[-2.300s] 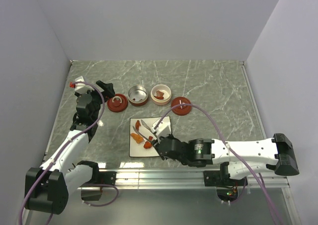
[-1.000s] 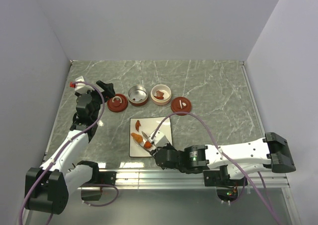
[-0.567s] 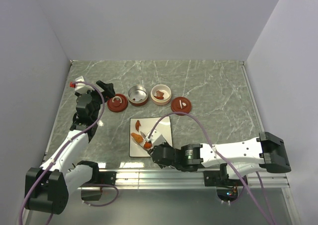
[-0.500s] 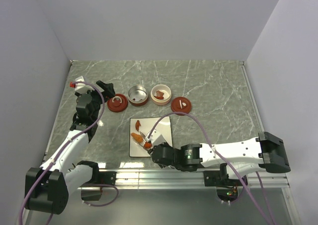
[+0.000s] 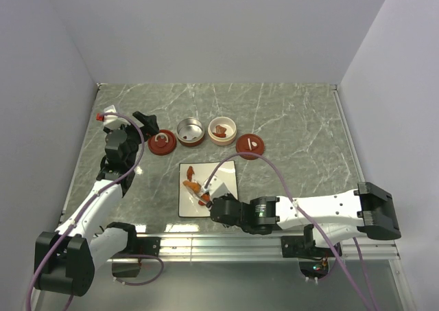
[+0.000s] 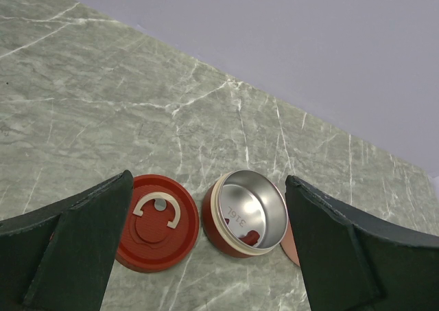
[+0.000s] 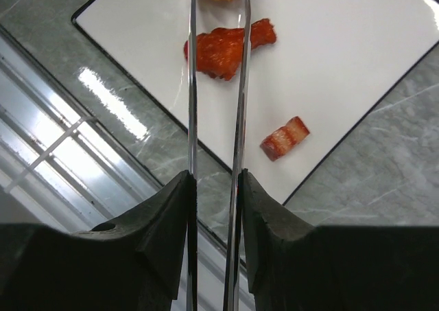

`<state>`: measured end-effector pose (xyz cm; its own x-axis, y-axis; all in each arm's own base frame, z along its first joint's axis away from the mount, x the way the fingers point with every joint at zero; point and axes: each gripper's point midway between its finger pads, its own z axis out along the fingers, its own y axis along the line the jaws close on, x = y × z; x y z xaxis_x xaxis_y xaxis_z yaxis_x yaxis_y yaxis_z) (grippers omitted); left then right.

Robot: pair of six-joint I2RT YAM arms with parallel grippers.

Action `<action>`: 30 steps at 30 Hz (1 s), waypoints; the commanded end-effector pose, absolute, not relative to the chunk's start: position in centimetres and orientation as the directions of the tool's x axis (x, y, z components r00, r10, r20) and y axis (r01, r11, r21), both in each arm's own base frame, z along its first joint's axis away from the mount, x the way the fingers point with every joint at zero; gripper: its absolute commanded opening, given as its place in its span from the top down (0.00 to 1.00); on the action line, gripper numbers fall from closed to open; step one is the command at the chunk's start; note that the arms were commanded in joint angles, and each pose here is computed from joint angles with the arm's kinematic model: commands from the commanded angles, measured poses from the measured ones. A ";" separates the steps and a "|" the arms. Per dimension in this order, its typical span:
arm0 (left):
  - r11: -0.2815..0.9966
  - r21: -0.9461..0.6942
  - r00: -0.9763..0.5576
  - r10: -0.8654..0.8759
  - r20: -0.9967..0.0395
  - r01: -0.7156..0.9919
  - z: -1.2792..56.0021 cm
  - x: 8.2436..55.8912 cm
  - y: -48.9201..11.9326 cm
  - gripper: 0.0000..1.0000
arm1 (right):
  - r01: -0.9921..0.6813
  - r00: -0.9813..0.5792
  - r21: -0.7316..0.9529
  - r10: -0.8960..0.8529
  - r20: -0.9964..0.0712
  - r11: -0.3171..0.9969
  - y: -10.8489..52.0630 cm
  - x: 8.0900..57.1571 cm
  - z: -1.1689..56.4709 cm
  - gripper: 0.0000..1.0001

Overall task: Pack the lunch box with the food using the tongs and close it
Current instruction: Pick up the food using the clamp, then place the food into the lunch box

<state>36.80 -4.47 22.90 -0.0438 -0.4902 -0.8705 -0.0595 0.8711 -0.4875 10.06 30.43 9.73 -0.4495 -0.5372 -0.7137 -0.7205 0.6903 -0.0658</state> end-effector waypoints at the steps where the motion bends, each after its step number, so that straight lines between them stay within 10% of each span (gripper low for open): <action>1: 0.857 -0.515 0.032 -0.514 -0.857 -0.015 25.9 37.0 -4.5 0.01 | -0.671 -0.410 -0.060 -0.437 -0.800 0.739 31.0 12.5 13.9 0.73; 30: 0.860 -0.507 0.033 -0.506 -0.862 -0.047 25.5 37.3 -4.0 0.01 | -0.492 -0.330 -0.198 -0.392 -0.859 0.848 31.1 27.4 21.3 0.73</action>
